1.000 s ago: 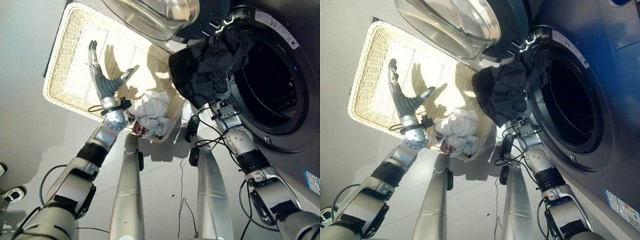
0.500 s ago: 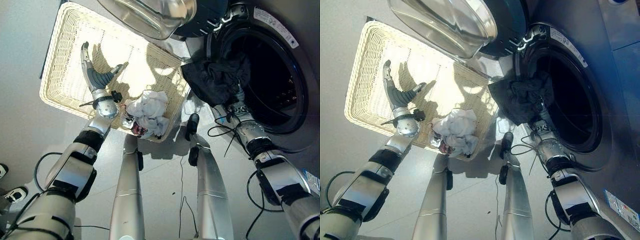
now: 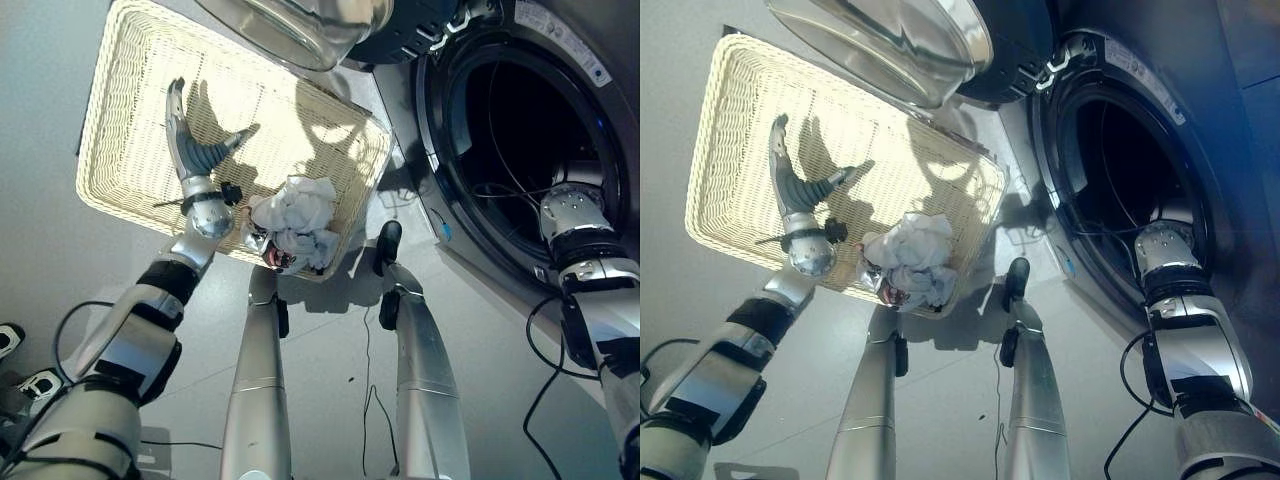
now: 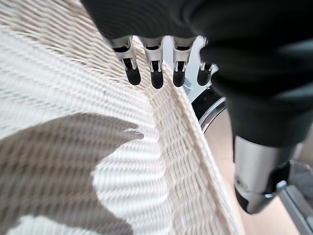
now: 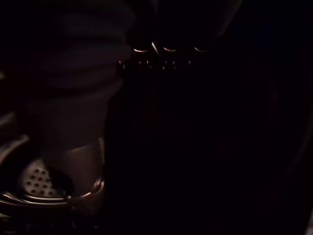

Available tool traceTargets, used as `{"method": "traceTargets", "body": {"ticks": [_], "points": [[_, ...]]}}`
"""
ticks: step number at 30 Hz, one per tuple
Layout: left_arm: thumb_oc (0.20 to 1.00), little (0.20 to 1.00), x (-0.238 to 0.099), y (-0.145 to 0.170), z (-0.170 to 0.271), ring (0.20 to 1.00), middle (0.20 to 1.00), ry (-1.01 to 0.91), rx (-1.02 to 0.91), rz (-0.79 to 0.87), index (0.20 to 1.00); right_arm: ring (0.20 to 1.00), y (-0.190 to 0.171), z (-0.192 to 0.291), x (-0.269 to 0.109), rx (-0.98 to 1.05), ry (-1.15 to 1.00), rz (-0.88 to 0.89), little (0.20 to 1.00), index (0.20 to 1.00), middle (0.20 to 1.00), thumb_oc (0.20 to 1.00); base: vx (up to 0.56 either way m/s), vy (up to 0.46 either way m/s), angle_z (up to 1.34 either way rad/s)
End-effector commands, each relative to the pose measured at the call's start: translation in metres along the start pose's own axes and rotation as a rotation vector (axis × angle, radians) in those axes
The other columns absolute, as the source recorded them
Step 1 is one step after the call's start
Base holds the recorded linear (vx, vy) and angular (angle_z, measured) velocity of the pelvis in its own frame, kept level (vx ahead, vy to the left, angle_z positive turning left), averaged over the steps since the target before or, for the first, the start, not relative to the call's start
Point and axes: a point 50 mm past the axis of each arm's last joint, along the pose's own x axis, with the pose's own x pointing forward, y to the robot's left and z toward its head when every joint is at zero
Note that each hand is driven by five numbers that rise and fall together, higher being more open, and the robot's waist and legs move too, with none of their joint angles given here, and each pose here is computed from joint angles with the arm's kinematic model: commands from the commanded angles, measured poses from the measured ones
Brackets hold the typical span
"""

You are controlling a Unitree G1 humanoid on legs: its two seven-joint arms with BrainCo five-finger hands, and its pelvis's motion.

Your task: Put the clothes into the washing machine.

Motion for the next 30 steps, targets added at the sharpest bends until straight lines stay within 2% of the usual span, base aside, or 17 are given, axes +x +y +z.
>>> {"method": "traceTargets", "body": {"ticks": [1,5,8,10,13,16,17,18,24,27,30], "points": [[1.000,1.000,0.006,0.003,0.008,1.000,1.000,-0.056,-0.026,0.010,1.000,1.000,0.002,0.041,0.010,-0.062,-0.089,0.100,1.000,1.000,1.000,1.000,0.02,-0.013,0.03],[1.000,1.000,0.008,-0.004,0.014,1.000,1.000,-0.082,-0.015,-0.028,1.000,1.000,0.005,0.036,0.011,-0.165,-0.076,0.107,1.000,1.000,1.000,1.000,0.01,-0.023,0.03],[1.000,1.000,0.009,-0.012,0.021,1.000,1.000,-0.126,0.024,-0.118,1.000,1.000,-0.003,0.030,0.014,-0.441,-0.019,0.008,1.000,1.000,1.000,1.000,0.00,0.000,0.00],[1.000,1.000,0.009,-0.014,0.021,1.000,1.000,-0.133,0.040,-0.149,1.000,1.000,-0.004,0.029,0.014,-0.498,-0.009,-0.008,1.000,1.000,1.000,1.000,0.00,0.000,0.00],[1.000,1.000,0.002,-0.034,0.022,1.000,1.000,-0.161,0.117,-0.442,1.000,1.000,-0.016,0.035,0.018,-0.960,0.011,-0.150,1.000,1.000,1.000,1.000,0.00,0.000,0.00],[1.000,1.000,-0.009,-0.047,0.014,1.000,1.000,-0.086,0.138,-0.685,1.000,1.000,-0.012,0.045,0.022,-1.235,-0.032,-0.199,1.000,1.000,1.000,1.000,0.00,0.000,0.00],[1.000,1.000,-0.017,-0.055,0.008,1.000,1.000,-0.003,0.128,-0.843,1.000,1.000,-0.003,0.045,0.023,-1.348,-0.070,-0.218,1.000,1.000,1.000,1.000,0.00,0.042,0.01],[1.000,1.000,-0.021,-0.058,0.005,1.000,1.000,0.021,0.130,-0.896,1.000,1.000,0.002,0.044,0.023,-1.416,-0.100,-0.224,1.000,1.000,1.000,1.000,0.00,0.041,0.00],[1.000,1.000,-0.036,-0.068,-0.004,1.000,1.000,0.157,0.109,-1.128,1.000,1.000,0.023,0.037,0.022,-1.641,-0.245,-0.218,1.000,1.000,1.000,1.000,0.00,0.063,0.01],[1.000,1.000,-0.049,-0.071,-0.014,1.000,1.000,0.214,0.182,-1.257,1.000,1.000,0.035,0.029,0.018,-1.804,-0.379,-0.171,1.000,1.000,1.000,1.000,-0.01,0.064,0.03],[1.000,1.000,-0.055,-0.071,-0.020,1.000,1.000,0.230,0.256,-1.300,1.000,1.000,0.041,0.021,0.015,-1.854,-0.437,-0.125,1.000,1.000,1.000,1.000,-0.01,0.022,0.02]]}}
